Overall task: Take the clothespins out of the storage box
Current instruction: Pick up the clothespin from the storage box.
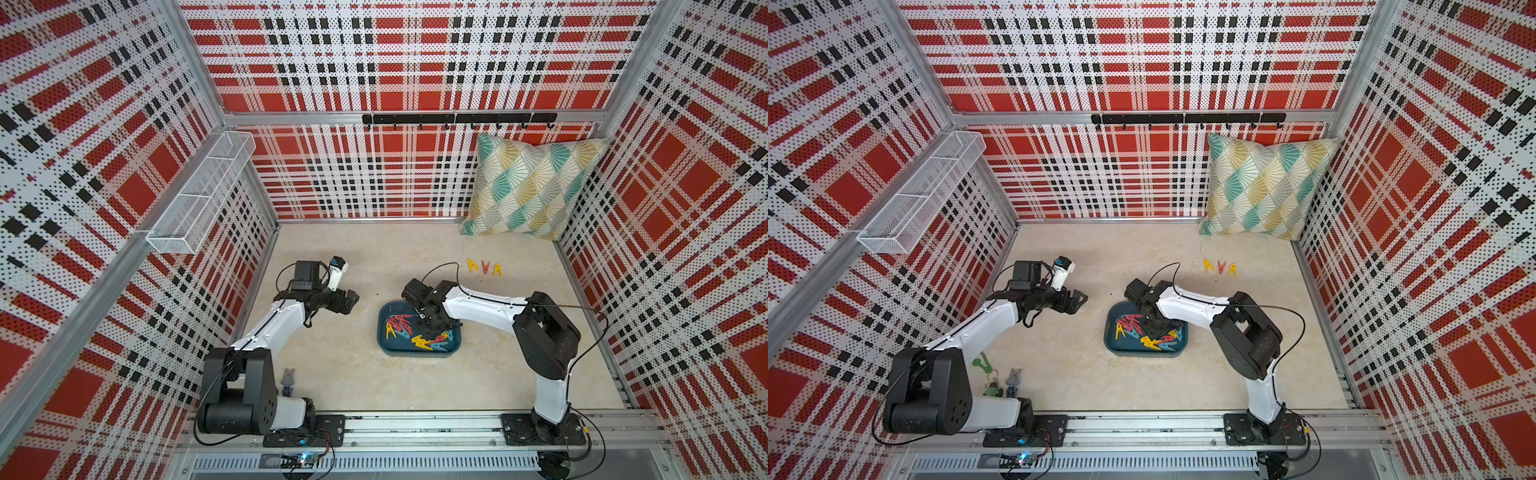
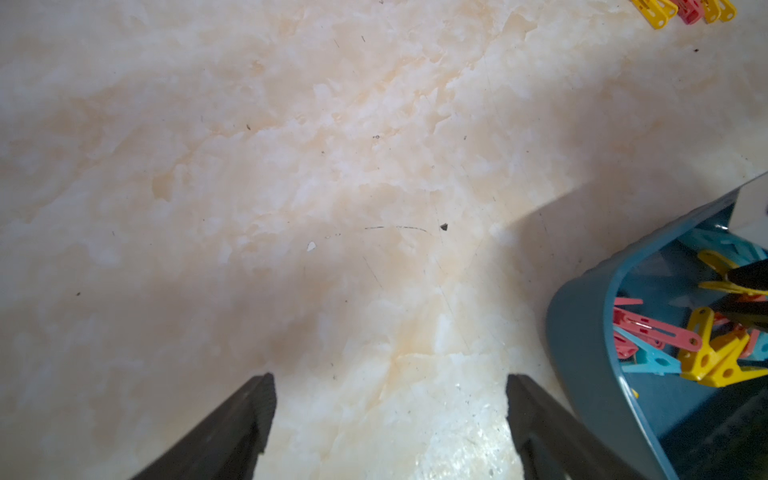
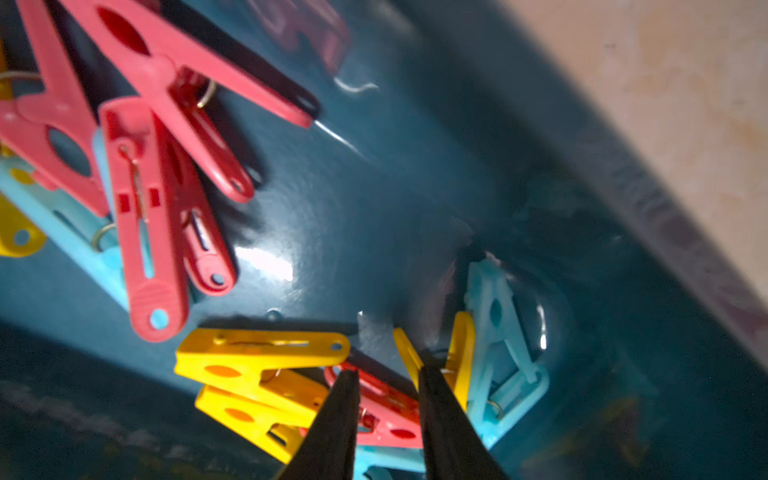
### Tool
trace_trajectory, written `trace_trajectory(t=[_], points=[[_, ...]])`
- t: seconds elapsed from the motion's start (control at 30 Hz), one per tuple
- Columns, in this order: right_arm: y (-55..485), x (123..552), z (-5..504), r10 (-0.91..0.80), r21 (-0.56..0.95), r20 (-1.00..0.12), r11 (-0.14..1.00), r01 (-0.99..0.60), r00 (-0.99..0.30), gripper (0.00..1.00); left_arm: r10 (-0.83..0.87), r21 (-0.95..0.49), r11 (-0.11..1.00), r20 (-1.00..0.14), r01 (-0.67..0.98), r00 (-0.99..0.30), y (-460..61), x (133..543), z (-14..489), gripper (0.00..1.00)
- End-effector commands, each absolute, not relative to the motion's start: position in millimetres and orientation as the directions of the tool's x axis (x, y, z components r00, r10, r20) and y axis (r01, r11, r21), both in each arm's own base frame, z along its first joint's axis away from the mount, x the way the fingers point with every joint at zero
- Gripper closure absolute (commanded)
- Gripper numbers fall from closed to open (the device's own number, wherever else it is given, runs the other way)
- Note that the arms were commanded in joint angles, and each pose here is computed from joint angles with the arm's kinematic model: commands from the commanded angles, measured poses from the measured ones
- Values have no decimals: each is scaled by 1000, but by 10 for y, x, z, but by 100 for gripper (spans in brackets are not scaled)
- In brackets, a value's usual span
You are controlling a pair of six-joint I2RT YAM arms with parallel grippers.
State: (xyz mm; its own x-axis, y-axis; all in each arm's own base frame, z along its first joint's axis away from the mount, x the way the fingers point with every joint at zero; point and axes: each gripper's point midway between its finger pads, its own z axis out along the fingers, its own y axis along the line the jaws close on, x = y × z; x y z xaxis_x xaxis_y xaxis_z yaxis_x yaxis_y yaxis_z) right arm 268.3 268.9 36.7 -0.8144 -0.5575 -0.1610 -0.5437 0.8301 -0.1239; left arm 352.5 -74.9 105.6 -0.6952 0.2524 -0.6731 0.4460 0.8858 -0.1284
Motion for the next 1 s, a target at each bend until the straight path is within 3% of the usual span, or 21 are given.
trace_trajectory(t=[0.0,0.53,0.97], points=[[2676,2755,377,-565,-161,-164,824,-543,-809,67,250,-125,888,-677,442,-692,-722,3539,1036,8],[2641,2783,185,-562,-146,-136,826,-545,-816,69,250,-125,888,-678,443,-691,-724,3541,1044,8],[2772,2822,316,-551,-88,-182,834,-545,-814,86,248,-128,887,-680,444,-690,-730,3542,1051,8]])
